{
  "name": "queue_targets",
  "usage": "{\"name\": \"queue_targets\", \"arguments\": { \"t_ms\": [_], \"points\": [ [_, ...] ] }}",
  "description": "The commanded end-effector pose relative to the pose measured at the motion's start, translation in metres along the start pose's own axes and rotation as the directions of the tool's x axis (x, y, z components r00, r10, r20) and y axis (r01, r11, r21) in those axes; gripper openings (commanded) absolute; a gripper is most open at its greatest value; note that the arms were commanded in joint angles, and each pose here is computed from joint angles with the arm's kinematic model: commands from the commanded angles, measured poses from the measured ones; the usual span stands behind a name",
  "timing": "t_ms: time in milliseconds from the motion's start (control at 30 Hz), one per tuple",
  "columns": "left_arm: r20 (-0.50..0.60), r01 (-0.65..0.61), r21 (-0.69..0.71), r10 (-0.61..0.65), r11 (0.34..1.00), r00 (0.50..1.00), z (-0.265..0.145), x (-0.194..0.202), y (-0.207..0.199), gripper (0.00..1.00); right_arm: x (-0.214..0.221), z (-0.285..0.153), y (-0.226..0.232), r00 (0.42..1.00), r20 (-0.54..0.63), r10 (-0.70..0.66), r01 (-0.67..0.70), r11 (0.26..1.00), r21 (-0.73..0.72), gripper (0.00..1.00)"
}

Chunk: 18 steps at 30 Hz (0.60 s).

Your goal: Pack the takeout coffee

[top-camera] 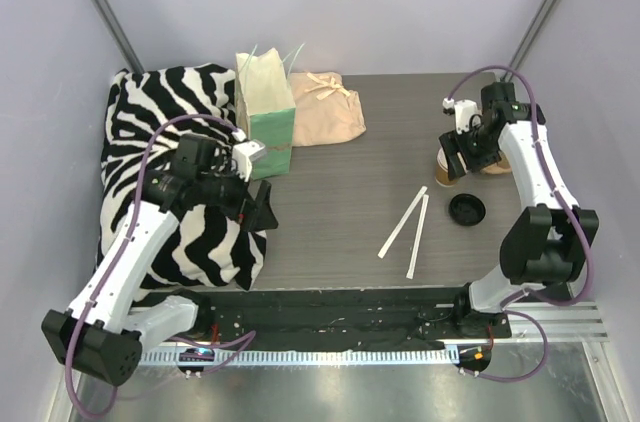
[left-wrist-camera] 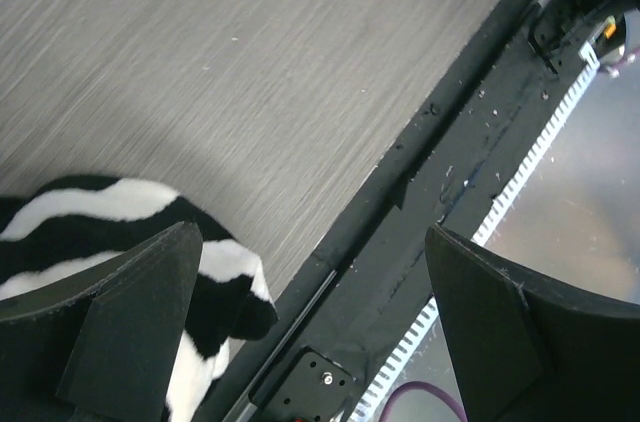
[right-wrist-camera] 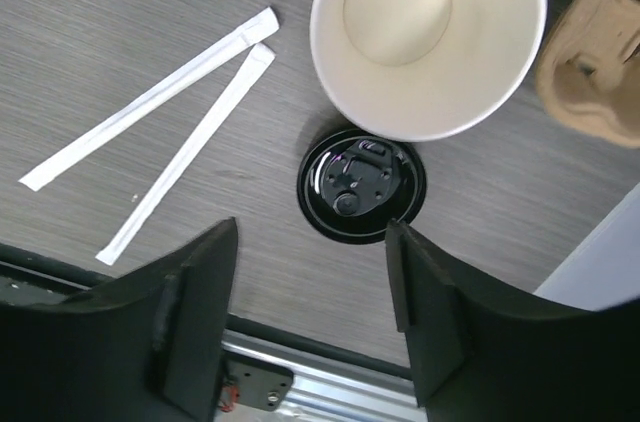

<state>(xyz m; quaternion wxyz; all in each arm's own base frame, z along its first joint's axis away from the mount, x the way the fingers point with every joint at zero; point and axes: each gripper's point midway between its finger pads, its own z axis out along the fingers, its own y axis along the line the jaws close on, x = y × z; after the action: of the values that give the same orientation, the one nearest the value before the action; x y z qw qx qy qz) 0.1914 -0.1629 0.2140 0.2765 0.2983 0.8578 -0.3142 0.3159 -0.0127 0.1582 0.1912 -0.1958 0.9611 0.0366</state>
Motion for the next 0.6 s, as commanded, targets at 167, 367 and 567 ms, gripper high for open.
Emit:
{"name": "queue_targets", "arguments": {
  "t_ms": [167,367,567],
  "points": [
    [-0.002,-0.118,0.096,0.119,0.988,0.993,0.032,-0.009,-0.024,1.00,-0.042,0.007,-0.016,0.989,-0.002,-0.146,0.146,0.988,0.043,0.60],
    [-0.023,-0.115,0.136,0.120,0.984,0.993,0.045,-0.010,-0.030,1.00,-0.044,0.025,-0.011,0.986,-0.048,-0.160,0.160,0.987,0.006,0.57],
    [-0.012,-0.117,0.143,0.119,0.983,0.993,0.052,-0.016,-0.030,1.00,-0.042,0.036,-0.009,0.985,-0.075,-0.157,0.157,0.988,-0.011,0.50]
  ]
}}
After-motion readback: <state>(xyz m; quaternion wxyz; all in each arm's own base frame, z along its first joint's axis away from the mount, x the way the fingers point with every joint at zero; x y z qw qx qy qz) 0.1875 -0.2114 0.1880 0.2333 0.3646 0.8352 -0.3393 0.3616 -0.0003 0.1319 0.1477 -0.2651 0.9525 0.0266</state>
